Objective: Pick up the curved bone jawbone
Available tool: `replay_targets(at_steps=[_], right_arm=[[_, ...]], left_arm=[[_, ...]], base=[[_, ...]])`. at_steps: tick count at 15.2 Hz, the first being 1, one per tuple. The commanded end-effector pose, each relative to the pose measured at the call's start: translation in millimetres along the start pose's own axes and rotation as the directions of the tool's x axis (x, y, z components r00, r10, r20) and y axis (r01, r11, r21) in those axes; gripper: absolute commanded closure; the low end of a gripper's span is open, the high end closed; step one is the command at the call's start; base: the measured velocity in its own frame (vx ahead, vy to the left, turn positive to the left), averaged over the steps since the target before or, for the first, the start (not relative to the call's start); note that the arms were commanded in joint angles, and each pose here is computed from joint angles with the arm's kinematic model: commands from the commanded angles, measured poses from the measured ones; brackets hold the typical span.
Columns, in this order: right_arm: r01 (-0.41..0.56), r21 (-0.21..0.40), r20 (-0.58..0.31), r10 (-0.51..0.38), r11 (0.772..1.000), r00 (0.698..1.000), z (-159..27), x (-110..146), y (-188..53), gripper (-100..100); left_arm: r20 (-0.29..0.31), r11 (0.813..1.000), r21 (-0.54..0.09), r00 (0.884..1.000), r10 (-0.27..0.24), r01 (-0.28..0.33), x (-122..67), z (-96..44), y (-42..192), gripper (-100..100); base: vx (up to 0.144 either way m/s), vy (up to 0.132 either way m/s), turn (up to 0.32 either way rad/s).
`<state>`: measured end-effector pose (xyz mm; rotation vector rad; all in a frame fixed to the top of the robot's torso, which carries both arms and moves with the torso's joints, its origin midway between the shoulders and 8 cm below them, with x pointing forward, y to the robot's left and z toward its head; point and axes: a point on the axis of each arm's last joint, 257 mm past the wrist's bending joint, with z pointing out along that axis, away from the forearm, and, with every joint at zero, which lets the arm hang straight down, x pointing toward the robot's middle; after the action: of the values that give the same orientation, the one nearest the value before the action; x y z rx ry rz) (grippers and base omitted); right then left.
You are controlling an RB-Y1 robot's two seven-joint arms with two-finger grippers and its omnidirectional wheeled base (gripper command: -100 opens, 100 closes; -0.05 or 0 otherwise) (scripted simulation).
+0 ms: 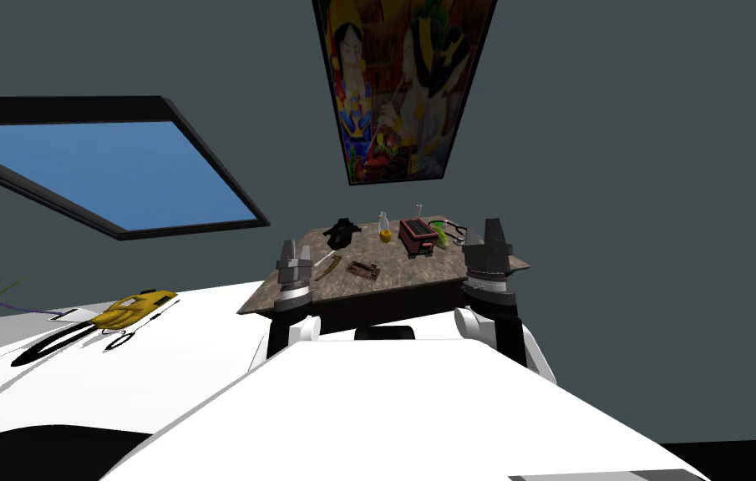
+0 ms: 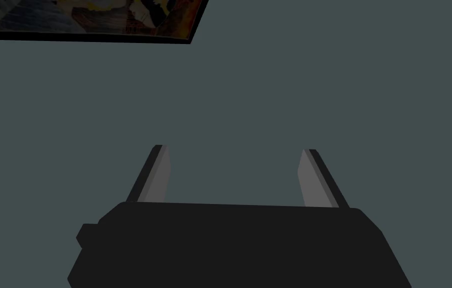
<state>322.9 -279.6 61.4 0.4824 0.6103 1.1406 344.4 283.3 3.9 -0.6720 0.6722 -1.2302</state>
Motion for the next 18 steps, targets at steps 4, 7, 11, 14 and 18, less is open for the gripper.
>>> replay_targets(at_steps=[4, 7, 11, 14, 18], right_arm=[[0.000, 0.000, 0.000, 0.000, 1.000, 1.000, 0.0, 0.0, 0.0, 0], [0.000, 0.000, 0.000, 0.000, 1.000, 1.000, 0.1, 0.0, 0.0, 0], [0.000, 0.000, 0.000, 0.000, 1.000, 1.000, 0.0, 0.0, 0.0, 0], [0.000, 0.000, 0.000, 0.000, 1.000, 1.000, 0.0, 0.0, 0.0, 0], [0.000, 0.000, 0.000, 0.000, 1.000, 1.000, 0.0, 0.0, 0.0, 0]], left_arm=[[-0.073, 0.999, -0.028, 0.997, 0.016, -0.018, 6.9, 2.0, 14.2, -100], [-0.120, 0.997, -0.073, 0.993, 0.021, -0.030, 9.0, 5.0, 35.4, -100], [-0.161, 0.984, -0.170, 0.987, 0.017, -0.045, 2.9, 12.4, 80.0, -100], [-0.164, 0.975, -0.218, 0.986, 0.014, -0.050, -2.4, 15.0, 99.9, -100], [-0.157, 0.952, -0.301, 0.988, 0.007, -0.055, -16.7, 22.3, 136.7, -100]], base=[[-0.080, -0.009, -0.007], [-0.090, 0.001, -0.042], [-0.065, 0.003, -0.058], [-0.040, 0.000, -0.058], [-0.033, 0.002, -0.050]])
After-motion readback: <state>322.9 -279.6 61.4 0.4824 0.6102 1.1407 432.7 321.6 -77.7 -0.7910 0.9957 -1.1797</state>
